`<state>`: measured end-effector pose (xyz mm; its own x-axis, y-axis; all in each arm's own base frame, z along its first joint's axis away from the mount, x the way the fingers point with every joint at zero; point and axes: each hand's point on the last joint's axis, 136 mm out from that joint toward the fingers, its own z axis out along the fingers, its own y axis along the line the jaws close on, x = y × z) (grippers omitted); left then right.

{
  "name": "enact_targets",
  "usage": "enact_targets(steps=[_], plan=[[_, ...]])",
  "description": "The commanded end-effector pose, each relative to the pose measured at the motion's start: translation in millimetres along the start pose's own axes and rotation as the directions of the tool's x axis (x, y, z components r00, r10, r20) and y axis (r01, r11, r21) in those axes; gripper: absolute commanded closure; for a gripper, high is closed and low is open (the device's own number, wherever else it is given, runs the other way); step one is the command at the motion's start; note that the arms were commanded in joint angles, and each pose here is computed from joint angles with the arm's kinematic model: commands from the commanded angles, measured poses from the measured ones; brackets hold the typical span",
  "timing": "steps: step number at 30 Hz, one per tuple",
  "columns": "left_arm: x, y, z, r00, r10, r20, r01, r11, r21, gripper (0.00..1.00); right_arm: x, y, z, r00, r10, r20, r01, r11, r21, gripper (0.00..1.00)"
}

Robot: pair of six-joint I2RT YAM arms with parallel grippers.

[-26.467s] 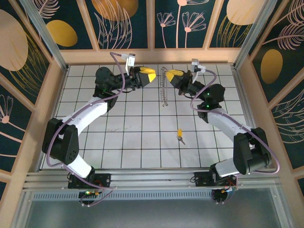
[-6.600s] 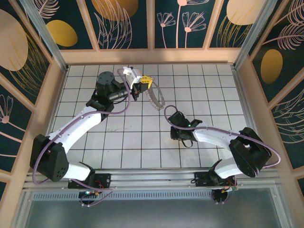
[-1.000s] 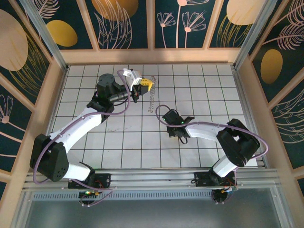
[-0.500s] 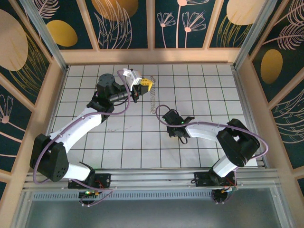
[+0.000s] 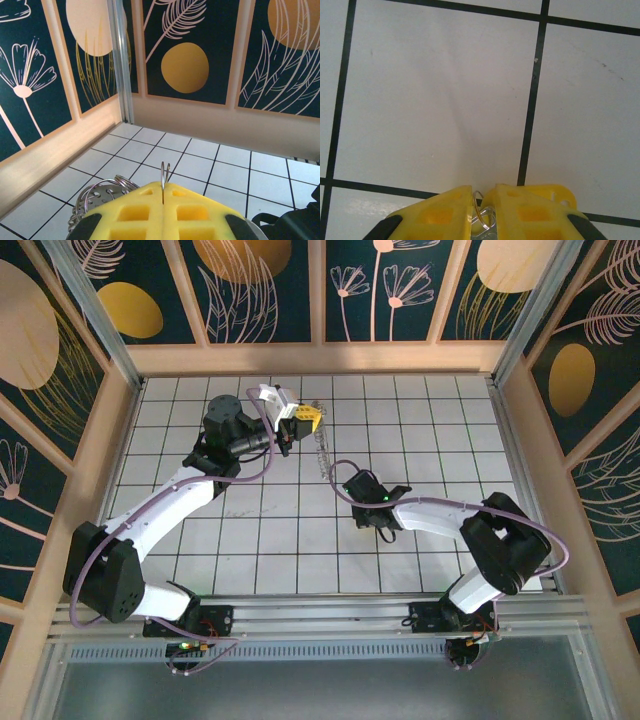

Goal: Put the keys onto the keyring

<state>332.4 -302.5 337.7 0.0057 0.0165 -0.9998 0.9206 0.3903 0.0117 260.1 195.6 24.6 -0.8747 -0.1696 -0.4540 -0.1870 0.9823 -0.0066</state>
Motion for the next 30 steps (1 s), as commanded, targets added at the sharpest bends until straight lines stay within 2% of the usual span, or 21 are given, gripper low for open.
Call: enact_targets(steps=[1, 10, 17, 30], plan=[[-21, -8, -4, 0.997, 0.042, 0.06, -0.043, 0.999, 0.018, 1.0, 9, -7, -5, 1.0, -0.004, -0.012, 0.004, 1.0, 0.023, 0.8], [-21, -9, -4, 0.997, 0.042, 0.059, -0.044, 0.999, 0.021, 1.0, 13, -9, -2, 1.0, -0.001, -0.017, 0.002, 1.0, 0.027, 0.85], [-19, -10, -4, 0.998, 0.04, 0.057, -0.041, 0.999, 0.026, 1.0, 9, -6, -4, 1.0, 0.003, -0.01, -0.003, 1.0, 0.017, 1.0], [-21, -10, -4, 0.997, 0.046, 0.06, -0.048, 0.999, 0.025, 1.0, -7, -2, -25, 0.994, 0.083, 0.064, -0.081, 0.996, -0.044, 1.0]])
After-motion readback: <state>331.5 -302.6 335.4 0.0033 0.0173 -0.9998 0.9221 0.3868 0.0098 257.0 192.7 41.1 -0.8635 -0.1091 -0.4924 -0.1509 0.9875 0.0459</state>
